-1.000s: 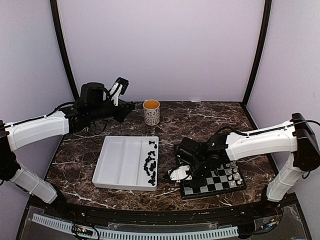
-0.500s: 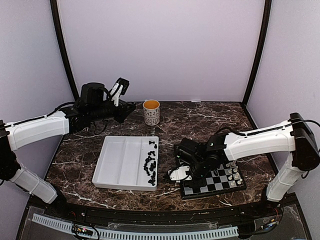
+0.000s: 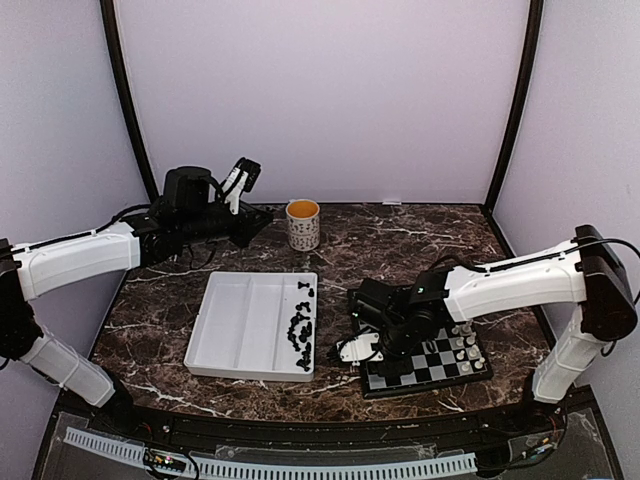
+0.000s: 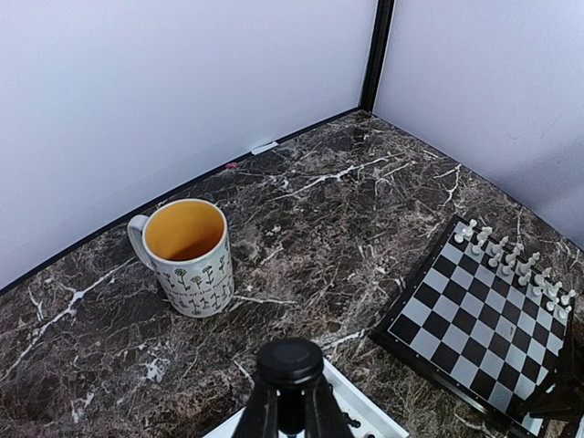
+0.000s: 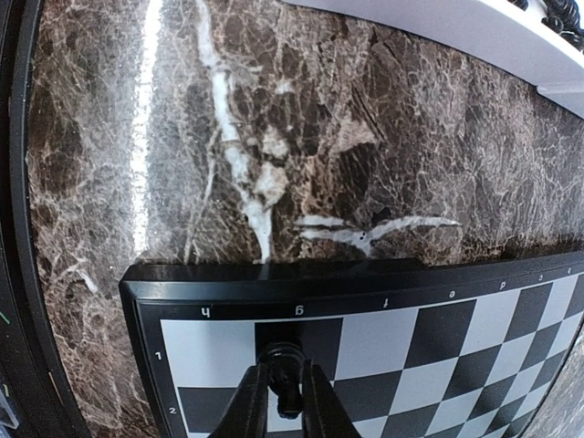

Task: Set up the chess pieces on the board
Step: Place the knight at b8, then pick up the bishop from the storage box, then pass from the left arm to the right

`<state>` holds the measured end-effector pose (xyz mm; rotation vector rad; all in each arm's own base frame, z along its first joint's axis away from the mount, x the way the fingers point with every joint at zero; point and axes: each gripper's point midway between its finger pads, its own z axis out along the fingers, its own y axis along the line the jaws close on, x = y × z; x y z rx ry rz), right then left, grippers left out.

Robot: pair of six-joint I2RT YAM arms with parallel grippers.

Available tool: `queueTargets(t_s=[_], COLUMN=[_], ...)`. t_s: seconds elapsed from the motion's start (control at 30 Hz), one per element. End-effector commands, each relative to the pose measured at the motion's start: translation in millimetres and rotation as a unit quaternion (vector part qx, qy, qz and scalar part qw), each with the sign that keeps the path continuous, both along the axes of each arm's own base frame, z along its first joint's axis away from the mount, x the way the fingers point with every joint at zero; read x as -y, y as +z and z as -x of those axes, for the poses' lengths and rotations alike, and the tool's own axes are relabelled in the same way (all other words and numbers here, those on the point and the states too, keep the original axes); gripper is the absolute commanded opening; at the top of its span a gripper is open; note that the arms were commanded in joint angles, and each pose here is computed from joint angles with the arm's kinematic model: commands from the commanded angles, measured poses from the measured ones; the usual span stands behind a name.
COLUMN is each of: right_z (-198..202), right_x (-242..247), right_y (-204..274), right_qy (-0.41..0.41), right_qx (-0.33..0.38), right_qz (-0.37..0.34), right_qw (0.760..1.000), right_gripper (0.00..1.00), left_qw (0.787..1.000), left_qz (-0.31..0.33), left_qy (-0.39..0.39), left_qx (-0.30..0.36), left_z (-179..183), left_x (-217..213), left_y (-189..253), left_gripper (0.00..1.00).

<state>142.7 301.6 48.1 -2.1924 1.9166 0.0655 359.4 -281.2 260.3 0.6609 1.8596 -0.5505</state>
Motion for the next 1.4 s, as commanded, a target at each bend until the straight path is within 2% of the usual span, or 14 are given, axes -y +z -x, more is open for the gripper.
queueTargets(t_s=[0.0, 0.6, 0.77, 0.9, 0.97, 1.1, 1.23, 1.37], right_z=[0, -2, -7, -25, -41, -70, -85, -88], right_x=[1, -6, -12, -15, -18, -15, -14, -18], right_y=[0, 16, 51, 89, 117, 172, 206, 214], right_qy=[-0.009, -0.014, -0.014, -0.042, -0.06, -0.071, -0.048, -0.007], right_qx=[-0.005, -0.007, -0.022, -0.044, -0.034, 0.008, 0.039, 0.063], right_qz=[0.002, -0.015, -0.062, -0.126, -0.173, -0.245, -0.268, -0.261], right_qw=[1.0, 1.0, 0.998, 0.99, 0.983, 0.967, 0.961, 0.963], right_gripper=[0.17, 0.25, 0.31, 0.31, 0.32, 0.33, 0.33, 0.33], left_qw=[1.0, 1.0, 1.0, 0.997, 0.99, 0.962, 0.917, 0.871], left_qz=[0.007, 0.001, -0.005, -0.005, 0.008, 0.022, 0.031, 0.038], left_qy=[-0.007, -0.01, -0.016, -0.075, -0.134, -0.236, -0.331, -0.388], left_qx=[0.006, 0.003, -0.003, -0.023, -0.05, -0.133, -0.219, -0.301], left_z=[1, 0, 1, 13, 28, 63, 99, 131], left_x=[2, 3, 5, 20, 37, 69, 102, 120], left_y=[9, 7, 3, -7, -15, -35, -42, -52], left_gripper=[0.0, 0.0, 0.0, 0.0, 0.0, 0.0, 0.0, 0.0])
